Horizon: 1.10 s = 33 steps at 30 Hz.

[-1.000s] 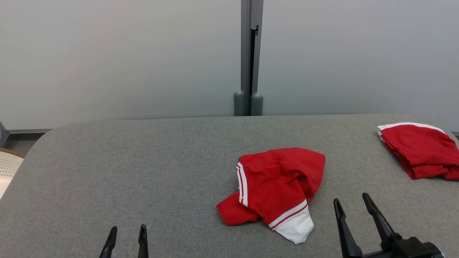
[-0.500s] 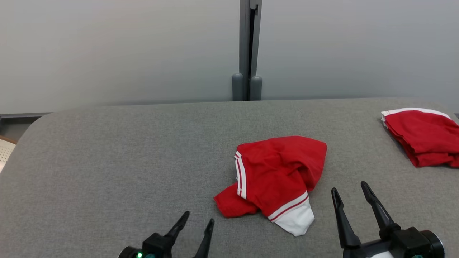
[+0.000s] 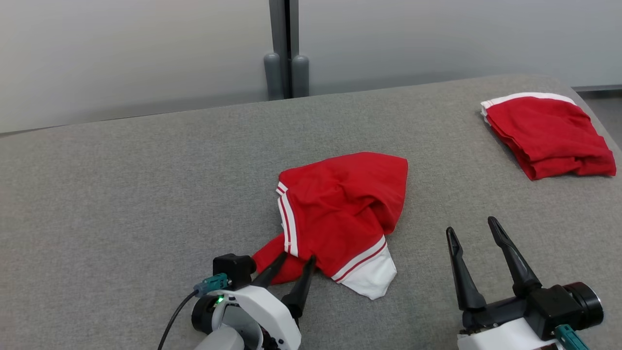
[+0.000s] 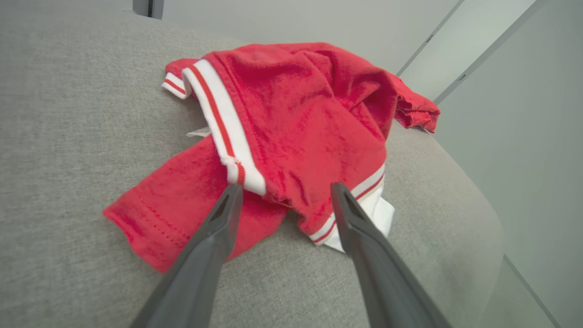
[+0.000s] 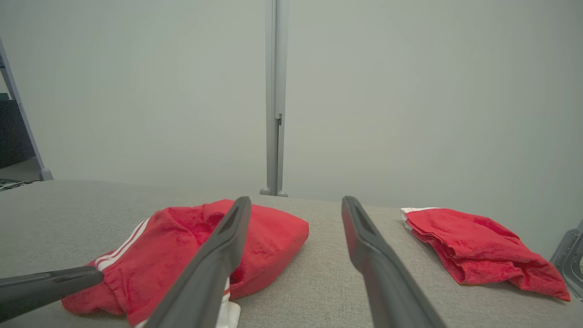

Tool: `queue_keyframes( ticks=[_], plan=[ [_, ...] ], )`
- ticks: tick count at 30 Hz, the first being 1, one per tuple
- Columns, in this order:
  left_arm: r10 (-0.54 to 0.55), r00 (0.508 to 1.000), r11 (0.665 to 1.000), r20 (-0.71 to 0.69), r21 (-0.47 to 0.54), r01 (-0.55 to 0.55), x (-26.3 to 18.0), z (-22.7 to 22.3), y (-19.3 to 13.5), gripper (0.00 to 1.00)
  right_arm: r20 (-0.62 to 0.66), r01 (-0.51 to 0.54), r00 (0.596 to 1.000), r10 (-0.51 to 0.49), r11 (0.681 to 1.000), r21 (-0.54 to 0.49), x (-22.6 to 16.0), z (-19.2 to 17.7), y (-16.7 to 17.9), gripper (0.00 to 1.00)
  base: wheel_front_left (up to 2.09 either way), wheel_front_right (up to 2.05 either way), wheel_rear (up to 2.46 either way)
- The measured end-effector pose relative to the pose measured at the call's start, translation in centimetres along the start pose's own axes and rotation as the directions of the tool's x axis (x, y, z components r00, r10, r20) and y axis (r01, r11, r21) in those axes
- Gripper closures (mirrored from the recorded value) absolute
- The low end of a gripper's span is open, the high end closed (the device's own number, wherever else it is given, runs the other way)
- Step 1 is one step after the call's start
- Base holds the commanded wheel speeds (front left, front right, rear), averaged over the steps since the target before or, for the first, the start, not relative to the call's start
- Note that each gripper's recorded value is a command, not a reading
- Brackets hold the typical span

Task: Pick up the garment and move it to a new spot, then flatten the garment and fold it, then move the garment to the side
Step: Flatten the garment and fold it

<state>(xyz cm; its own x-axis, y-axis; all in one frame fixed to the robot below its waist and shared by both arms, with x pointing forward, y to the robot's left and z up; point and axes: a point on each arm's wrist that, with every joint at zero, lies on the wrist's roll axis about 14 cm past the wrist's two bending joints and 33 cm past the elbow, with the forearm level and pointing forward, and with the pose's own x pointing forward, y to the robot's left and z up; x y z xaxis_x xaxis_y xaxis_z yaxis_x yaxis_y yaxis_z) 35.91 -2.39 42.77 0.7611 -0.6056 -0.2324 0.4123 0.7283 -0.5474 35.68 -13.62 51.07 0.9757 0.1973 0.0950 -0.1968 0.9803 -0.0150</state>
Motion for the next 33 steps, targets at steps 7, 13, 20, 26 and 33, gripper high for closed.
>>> queue_keyframes(
  ticks=[7,13,20,26,33],
  plan=[
    [0.062,0.997,0.998,-0.039,-0.016,-0.063,2.2,-0.8,1.5,0.0,-0.026,0.04,0.999,-0.04,0.999,-0.009,0.2,-0.8,-1.4,0.0,0.0,0.0,0.0],
    [0.045,0.999,0.999,-0.007,-0.02,-0.045,2.7,-0.2,1.1,1.0,-0.031,0.049,0.998,-0.049,0.999,-0.011,0.0,-0.9,-1.7,0.0,0.0,0.0,0.0],
    [0.002,1.0,0.999,0.029,0.041,-0.004,2.7,0.8,-0.4,1.0,-0.011,0.054,0.998,-0.054,0.998,-0.011,-0.3,-0.2,-1.7,0.0,0.0,0.0,0.0],
    [-0.244,0.965,0.968,0.1,0.077,0.237,5.1,7.7,-8.0,1.0,0.016,0.087,0.996,-0.087,0.996,0.003,-1.1,0.7,-2.5,0.0,0.0,0.0,0.0],
    [-0.495,0.854,0.869,0.16,0.11,0.483,6.3,19.2,-18.6,1.0,0.047,0.153,0.987,-0.154,0.988,0.024,-2.6,1.9,-4.1,0.0,0.0,0.0,0.0]
  ],
)
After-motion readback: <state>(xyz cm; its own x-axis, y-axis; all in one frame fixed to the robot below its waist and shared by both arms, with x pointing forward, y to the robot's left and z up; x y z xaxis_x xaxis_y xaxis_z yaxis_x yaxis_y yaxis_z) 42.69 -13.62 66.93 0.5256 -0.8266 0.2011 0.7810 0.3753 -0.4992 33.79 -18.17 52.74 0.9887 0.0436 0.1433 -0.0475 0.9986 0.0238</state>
